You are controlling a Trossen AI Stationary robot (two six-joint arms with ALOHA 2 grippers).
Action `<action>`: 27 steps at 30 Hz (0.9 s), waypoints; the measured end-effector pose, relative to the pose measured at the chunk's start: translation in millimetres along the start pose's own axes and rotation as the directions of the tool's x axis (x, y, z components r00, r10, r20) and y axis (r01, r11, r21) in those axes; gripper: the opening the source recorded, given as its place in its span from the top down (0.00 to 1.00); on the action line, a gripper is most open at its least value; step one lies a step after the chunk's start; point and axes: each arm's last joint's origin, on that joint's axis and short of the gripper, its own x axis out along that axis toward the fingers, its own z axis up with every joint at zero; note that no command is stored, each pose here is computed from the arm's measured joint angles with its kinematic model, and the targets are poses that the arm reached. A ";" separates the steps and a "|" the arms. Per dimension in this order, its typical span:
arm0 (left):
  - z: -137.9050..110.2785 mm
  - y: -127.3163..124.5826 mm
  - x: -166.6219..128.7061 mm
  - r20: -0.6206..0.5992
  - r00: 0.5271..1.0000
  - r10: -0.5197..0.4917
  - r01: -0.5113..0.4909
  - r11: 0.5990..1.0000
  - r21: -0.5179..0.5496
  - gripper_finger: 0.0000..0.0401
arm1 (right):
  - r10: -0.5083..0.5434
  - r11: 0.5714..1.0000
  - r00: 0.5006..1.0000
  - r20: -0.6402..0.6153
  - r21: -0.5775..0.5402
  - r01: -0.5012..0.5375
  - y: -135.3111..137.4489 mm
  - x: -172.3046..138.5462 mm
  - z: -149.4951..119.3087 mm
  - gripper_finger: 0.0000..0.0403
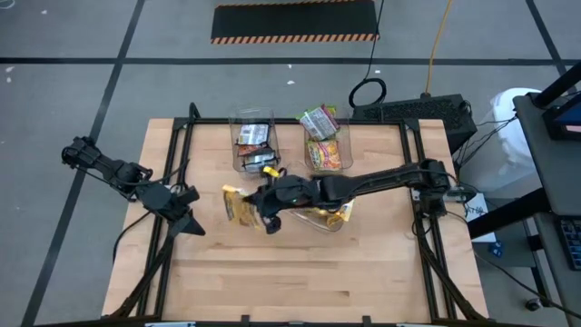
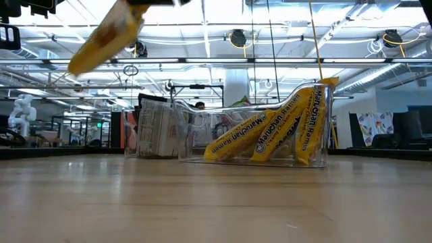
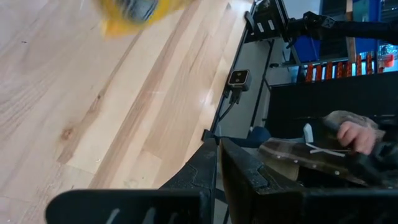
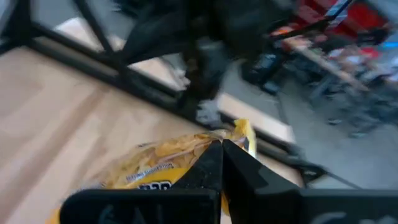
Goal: Sort Maruchan noodles
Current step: Put the yellow noodle pack into the bottom transparent bin
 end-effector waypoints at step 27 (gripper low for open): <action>0.5 0.1 0.1 0.015 1.000 0.005 -0.005 1.000 -0.005 0.94 | -0.356 0.916 0.813 -0.460 0.000 0.401 -23.5 -60.5 -10.2 1.00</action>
